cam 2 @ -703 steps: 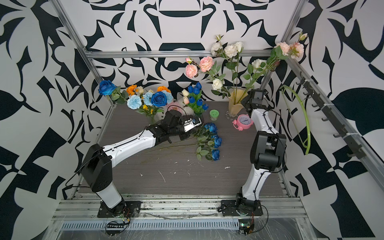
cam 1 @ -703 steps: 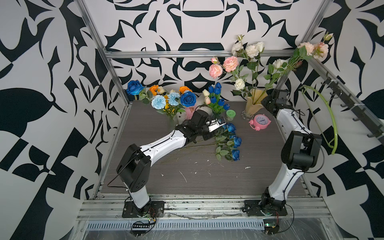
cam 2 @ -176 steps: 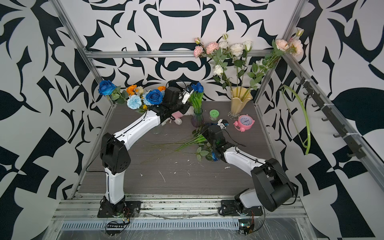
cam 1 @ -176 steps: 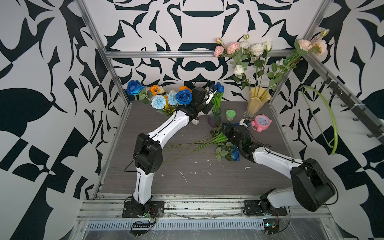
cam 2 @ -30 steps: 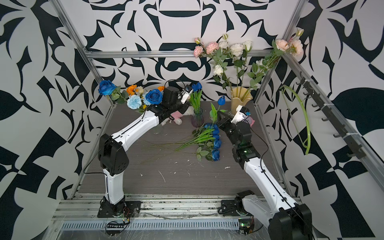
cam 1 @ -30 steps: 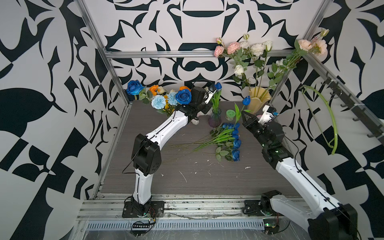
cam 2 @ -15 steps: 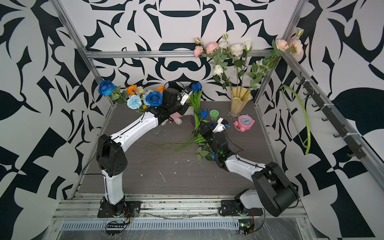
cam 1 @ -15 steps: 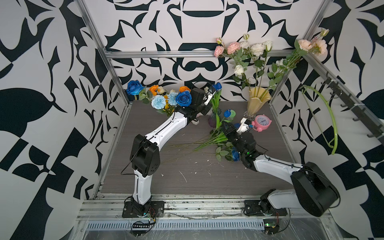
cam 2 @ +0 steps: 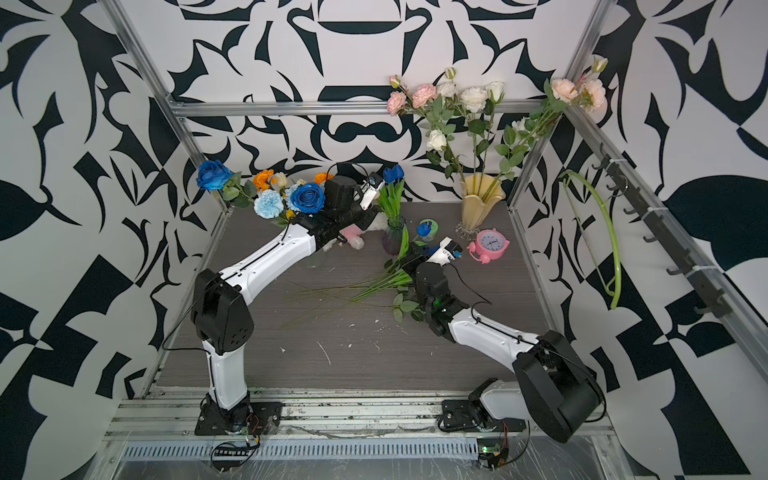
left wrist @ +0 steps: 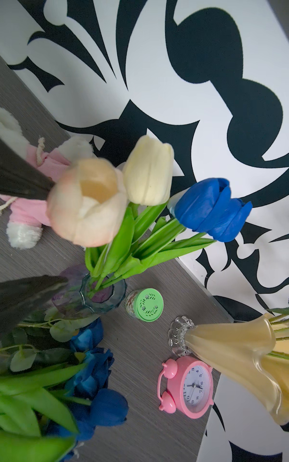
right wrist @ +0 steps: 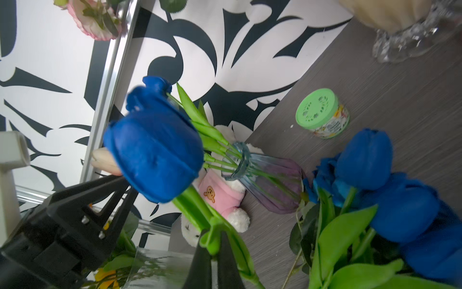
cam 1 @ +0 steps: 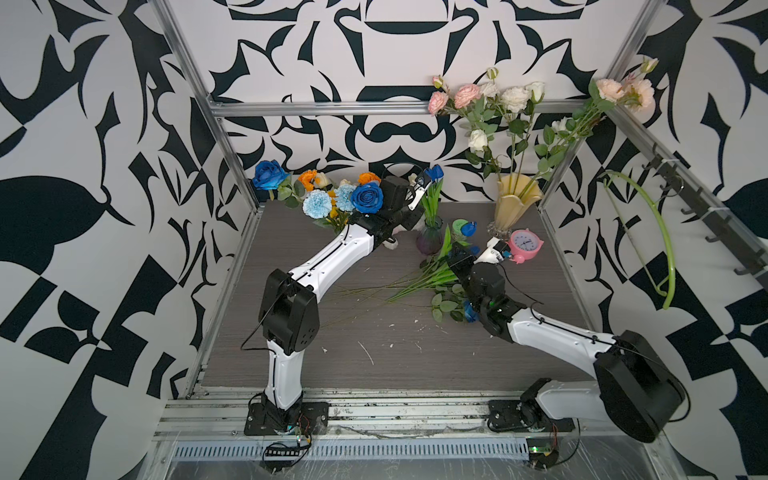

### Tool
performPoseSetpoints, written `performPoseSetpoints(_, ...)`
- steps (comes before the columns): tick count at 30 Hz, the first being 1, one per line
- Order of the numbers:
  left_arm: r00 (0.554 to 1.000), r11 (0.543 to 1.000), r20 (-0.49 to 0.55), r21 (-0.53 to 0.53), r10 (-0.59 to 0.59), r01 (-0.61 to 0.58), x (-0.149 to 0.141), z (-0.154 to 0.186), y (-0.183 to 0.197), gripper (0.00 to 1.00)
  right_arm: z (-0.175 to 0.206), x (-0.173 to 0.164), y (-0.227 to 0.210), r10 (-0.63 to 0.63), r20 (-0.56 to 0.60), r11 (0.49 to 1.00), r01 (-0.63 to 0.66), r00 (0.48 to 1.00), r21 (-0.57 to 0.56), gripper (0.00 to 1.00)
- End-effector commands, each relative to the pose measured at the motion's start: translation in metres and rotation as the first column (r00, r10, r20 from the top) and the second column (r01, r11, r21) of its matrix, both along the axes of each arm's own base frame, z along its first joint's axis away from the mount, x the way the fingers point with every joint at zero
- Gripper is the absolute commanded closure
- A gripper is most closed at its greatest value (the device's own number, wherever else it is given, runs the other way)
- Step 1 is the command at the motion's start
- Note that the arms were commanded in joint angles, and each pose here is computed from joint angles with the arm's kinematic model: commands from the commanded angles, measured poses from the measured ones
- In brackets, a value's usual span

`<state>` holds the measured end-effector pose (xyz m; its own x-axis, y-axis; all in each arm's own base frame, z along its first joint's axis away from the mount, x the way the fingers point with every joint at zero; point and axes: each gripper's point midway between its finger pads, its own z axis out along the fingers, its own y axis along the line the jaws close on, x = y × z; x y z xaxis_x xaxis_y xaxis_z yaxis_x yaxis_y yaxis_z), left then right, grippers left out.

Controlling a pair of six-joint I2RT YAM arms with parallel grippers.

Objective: Pick out blue flowers from the vase
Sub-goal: Place the flower at the center of the board, then pick up the flower from the vase.

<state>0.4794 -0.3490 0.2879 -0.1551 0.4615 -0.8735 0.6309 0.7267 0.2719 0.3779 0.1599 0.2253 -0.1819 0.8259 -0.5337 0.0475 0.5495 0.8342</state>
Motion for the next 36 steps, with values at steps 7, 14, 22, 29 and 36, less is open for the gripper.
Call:
performPoseSetpoints(7, 1.0, 1.0, 0.007, -0.016, -0.009, 0.009, -0.002, 0.007, -0.001, 0.48, -0.03, 0.0, -0.008, -0.048, -0.115, 0.99, 0.033, 0.992, -0.134, 1.0)
performPoseSetpoints(14, 1.0, 1.0, 0.006, -0.012, -0.006, 0.006, -0.002, 0.005, 0.0, 0.48, -0.038, -0.001, -0.004, -0.029, -0.161, 0.985, 0.001, 0.987, -0.17, 0.95)
performPoseSetpoints(22, 1.0, 1.0, 0.004, -0.017, -0.009, 0.009, 0.0, 0.004, -0.002, 0.48, -0.037, 0.0, -0.005, -0.025, -0.188, 0.966, -0.025, 0.982, -0.258, 0.58)
performPoseSetpoints(29, 1.0, 1.0, 0.007, -0.011, -0.009, 0.009, -0.001, 0.006, -0.002, 0.48, 0.011, 0.007, -0.003, 0.013, -0.121, 0.889, -0.067, 0.993, -0.452, 0.51)
performPoseSetpoints(36, 1.0, 1.0, 0.008, -0.005, -0.007, 0.007, -0.002, 0.007, 0.0, 0.48, 0.058, 0.056, -0.019, 0.127, -0.043, 0.88, -0.132, 0.991, -0.456, 0.5)
